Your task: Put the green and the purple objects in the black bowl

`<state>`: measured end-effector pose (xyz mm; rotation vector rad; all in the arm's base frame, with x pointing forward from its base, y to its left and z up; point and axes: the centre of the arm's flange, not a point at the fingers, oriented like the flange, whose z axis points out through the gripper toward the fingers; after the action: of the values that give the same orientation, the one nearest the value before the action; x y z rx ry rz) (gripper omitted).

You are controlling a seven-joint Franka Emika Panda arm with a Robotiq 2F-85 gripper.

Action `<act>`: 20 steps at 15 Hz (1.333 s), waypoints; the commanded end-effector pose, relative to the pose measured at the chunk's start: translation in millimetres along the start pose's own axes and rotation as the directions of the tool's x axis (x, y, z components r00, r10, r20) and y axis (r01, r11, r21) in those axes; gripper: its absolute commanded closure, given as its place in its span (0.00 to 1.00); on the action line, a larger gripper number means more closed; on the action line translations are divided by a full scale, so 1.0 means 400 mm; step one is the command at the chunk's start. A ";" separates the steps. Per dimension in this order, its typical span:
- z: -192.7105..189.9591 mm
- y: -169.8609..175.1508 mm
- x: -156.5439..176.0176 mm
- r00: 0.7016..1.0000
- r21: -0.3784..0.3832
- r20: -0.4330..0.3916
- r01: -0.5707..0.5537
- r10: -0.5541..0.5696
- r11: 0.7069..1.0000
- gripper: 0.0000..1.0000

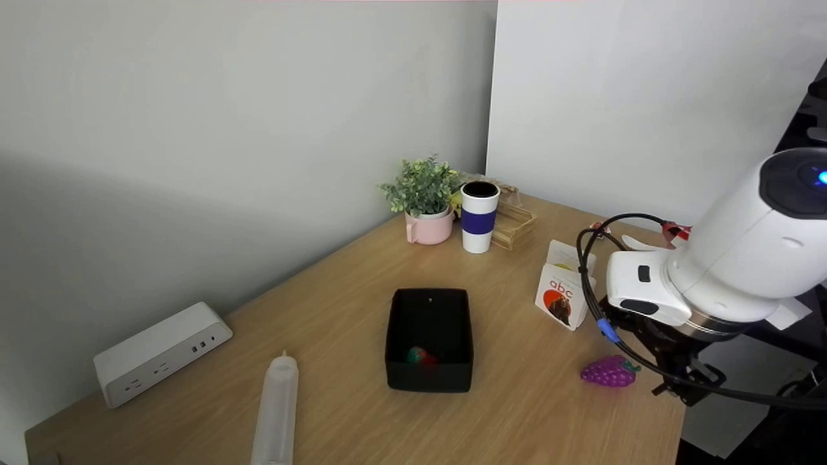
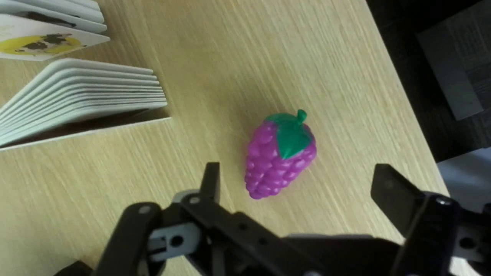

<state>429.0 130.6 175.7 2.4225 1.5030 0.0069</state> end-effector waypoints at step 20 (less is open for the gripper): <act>0.144 -0.018 -0.037 0.984 0.108 -0.144 -0.087 0.102 0.990 0.53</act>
<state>419.7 105.8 120.1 2.6123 1.4964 0.1303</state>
